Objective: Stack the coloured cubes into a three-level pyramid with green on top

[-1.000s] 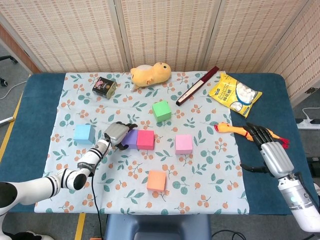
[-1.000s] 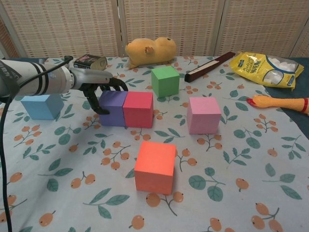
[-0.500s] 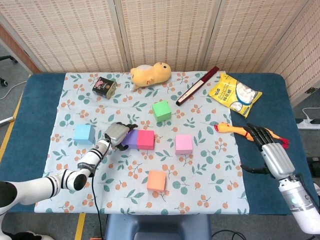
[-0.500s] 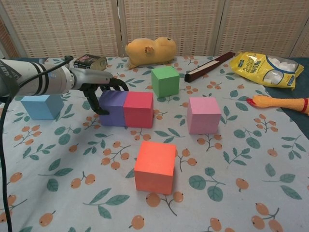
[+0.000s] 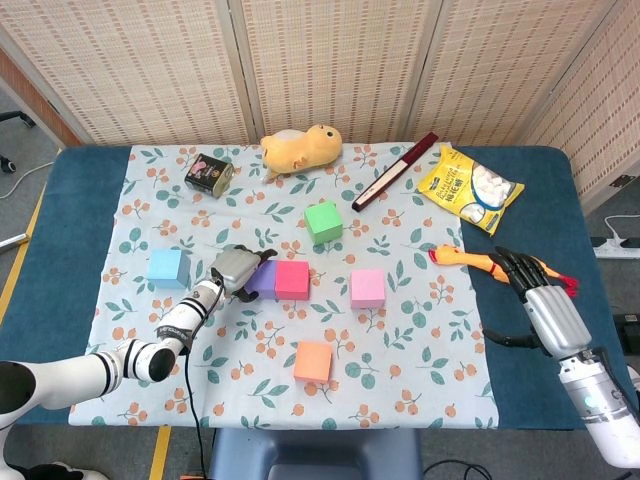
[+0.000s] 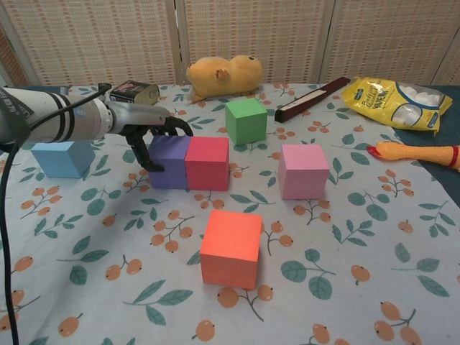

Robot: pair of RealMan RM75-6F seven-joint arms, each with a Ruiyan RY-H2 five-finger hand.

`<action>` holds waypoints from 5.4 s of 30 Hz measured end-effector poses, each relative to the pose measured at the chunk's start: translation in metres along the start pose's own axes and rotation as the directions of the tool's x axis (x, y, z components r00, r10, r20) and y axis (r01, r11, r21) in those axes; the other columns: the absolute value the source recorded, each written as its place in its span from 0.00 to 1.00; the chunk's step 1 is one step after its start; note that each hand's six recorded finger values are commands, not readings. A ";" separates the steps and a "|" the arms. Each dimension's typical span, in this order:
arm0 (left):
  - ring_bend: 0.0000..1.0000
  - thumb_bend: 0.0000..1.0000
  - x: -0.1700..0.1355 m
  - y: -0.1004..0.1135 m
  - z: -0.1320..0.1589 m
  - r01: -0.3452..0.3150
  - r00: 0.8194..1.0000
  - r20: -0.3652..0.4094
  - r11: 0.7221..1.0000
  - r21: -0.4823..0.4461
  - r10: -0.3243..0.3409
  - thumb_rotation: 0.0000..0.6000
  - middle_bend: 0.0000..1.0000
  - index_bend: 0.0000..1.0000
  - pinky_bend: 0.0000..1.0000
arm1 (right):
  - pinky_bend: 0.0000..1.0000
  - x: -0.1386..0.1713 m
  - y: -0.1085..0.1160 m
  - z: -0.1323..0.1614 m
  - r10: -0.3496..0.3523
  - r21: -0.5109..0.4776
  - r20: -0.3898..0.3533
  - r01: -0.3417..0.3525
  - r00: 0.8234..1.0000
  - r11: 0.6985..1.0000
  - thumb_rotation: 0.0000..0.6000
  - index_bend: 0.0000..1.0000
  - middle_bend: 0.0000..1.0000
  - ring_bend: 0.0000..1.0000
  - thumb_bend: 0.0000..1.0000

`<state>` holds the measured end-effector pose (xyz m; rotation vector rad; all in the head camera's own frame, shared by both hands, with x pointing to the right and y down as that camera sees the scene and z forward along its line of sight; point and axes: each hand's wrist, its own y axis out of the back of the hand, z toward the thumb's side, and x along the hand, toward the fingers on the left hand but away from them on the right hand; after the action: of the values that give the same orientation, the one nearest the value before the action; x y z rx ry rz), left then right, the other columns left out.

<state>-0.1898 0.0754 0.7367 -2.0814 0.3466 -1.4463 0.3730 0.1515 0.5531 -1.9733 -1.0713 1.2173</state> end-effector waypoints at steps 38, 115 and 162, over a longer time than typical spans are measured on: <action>0.23 0.32 0.002 -0.003 0.007 0.012 1.000 0.006 1.000 0.014 -0.012 1.00 0.14 0.06 0.17 | 0.01 0.003 0.001 -0.005 -0.001 -0.001 0.015 0.001 1.000 1.000 1.00 0.00 0.01 0.00 0.00; 0.00 0.33 -0.156 0.035 -0.067 -0.295 0.950 0.029 0.923 -0.245 0.312 1.00 0.00 0.08 0.06 | 0.10 -0.189 -0.174 0.067 0.371 0.083 -0.033 -0.367 0.928 0.926 1.00 0.33 0.30 0.09 0.01; 0.00 0.33 -0.170 0.033 -0.065 -0.330 0.935 0.052 0.914 -0.236 0.351 1.00 0.00 0.05 0.06 | 0.12 -0.232 -0.203 0.138 0.361 0.047 -0.098 -0.358 0.927 0.932 1.00 0.38 0.37 0.15 0.05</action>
<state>-0.3107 0.1162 0.6021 -2.1208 0.8256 -1.1397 0.1203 0.0645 0.7601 -2.2522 -0.6510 1.2848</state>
